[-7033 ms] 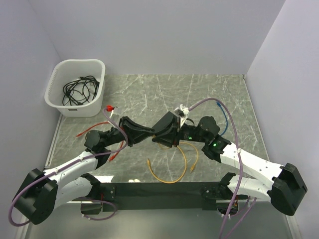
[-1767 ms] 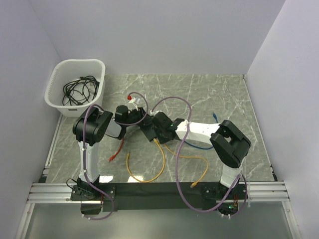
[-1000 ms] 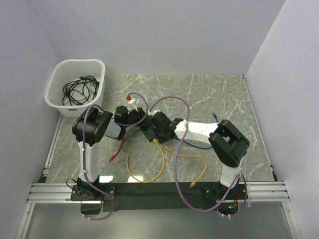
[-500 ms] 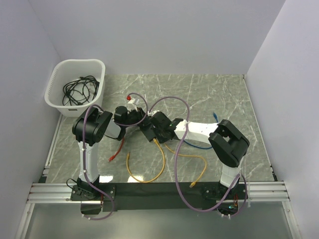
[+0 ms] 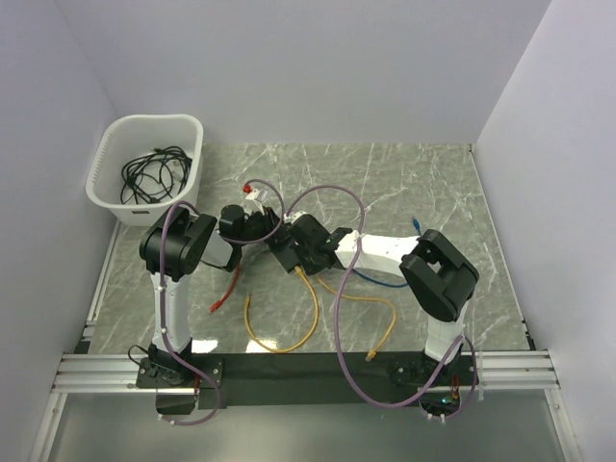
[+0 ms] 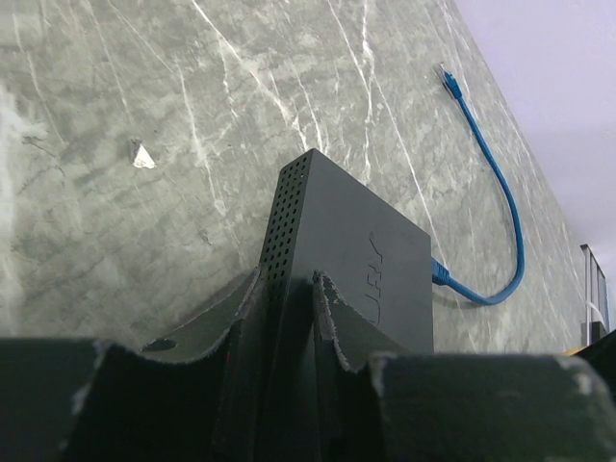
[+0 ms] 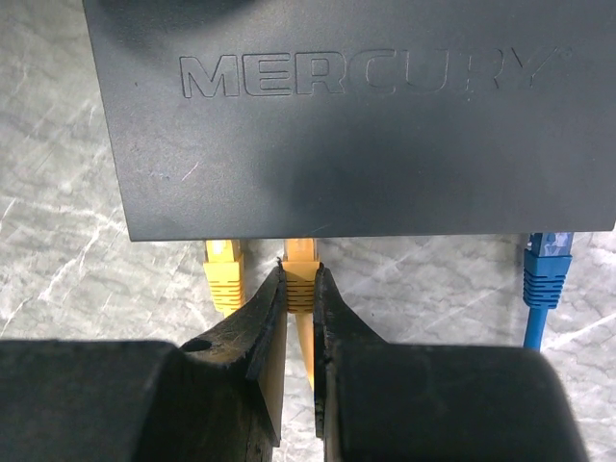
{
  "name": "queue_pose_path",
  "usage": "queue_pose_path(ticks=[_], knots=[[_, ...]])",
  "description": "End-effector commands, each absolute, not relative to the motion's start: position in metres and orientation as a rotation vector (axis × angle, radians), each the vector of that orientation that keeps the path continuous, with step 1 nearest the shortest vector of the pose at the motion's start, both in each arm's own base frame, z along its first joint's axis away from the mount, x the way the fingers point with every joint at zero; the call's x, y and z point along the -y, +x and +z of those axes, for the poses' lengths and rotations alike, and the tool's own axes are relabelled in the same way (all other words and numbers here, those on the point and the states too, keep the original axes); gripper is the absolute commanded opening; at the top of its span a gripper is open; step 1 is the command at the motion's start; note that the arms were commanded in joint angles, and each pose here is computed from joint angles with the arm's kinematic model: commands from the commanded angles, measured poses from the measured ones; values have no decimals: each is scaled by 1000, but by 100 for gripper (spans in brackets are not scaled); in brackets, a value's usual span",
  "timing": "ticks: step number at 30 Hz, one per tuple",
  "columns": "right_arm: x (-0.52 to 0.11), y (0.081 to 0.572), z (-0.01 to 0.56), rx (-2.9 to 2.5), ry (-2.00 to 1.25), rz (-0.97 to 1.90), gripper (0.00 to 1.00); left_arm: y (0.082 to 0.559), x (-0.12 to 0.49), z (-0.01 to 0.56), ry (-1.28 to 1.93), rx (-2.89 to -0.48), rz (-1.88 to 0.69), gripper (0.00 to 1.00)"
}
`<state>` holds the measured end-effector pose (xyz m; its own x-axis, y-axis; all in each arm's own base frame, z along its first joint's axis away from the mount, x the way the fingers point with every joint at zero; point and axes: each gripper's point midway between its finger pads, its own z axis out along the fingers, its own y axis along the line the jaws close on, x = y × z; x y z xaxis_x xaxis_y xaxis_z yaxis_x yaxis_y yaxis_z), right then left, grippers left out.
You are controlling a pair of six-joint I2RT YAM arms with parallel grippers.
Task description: Insert the plug into the switch port
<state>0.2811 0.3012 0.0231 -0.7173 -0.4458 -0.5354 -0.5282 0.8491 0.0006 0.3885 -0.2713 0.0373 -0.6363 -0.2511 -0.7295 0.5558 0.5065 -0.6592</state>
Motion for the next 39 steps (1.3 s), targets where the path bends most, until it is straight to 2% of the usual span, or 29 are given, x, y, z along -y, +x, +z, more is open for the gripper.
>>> queue_pose_path(ticks=[1, 11, 13, 20, 25, 28, 31, 39], knots=[[-345, 370, 97, -2146, -479, 325, 0, 330, 283, -7, 325, -2121, -1377, 19], [-352, 372, 96, -2133, -498, 360, 0, 332, 283, -3, 323, -2118, -1368, 21], [-352, 371, 95, -2138, -500, 361, 0, 334, 281, -2, 320, -2119, -1343, 25], [-350, 363, 85, -2181, -484, 379, 0, 358, 269, 3, 260, -2161, -1177, 49], [-345, 357, 83, -2205, -477, 373, 0, 371, 261, 8, 231, -2172, -1115, 57], [-342, 353, 83, -2213, -473, 371, 6, 379, 257, 13, 219, -2179, -1078, 58], [-340, 346, 80, -2226, -484, 368, 21, 389, 254, 17, 214, -2186, -1034, 59], [-333, 335, 74, -2247, -493, 343, 32, 413, 242, 30, 195, -2196, -946, 59]])
